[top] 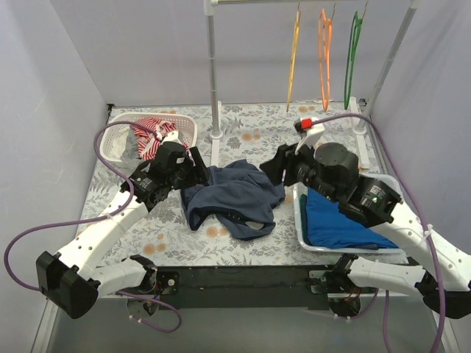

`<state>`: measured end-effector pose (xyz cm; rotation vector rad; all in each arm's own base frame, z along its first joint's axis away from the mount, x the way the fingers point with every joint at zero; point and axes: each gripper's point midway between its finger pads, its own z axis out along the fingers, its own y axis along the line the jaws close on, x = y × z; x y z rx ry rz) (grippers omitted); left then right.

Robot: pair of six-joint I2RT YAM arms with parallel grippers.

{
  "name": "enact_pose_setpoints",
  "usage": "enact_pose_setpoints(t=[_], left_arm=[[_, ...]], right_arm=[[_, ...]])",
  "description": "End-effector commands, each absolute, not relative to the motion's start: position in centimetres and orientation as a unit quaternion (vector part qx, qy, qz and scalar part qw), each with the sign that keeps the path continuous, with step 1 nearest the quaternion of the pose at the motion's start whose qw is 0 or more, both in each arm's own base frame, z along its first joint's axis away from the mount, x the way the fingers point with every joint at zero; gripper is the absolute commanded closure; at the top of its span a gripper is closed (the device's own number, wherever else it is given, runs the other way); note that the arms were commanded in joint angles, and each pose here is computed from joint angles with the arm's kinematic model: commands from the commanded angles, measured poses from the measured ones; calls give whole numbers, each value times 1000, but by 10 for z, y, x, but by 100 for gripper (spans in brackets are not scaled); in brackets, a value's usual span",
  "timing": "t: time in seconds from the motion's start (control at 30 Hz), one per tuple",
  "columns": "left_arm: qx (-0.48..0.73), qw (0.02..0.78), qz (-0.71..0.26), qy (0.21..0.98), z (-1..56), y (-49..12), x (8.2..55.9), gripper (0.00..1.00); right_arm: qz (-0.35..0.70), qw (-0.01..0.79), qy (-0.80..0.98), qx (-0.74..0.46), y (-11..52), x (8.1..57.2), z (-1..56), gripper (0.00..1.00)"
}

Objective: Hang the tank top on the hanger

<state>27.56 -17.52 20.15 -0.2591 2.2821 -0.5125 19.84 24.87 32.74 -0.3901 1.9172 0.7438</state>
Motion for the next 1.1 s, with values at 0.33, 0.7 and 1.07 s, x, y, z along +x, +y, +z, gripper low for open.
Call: enact_pose_setpoints(t=[0.33,0.7,1.07], left_arm=[[-82,437,-251,860,276,-185,285,37],[-74,440,-244,861,280,-184,286,36],[-71,443,-241,861,279,-182,286,36]], right_arm=[[126,670,722,-115,220,312,514,44],[114,644,752,-81,211,396,484,45],[68,632,771,-50,201,419,448,45]])
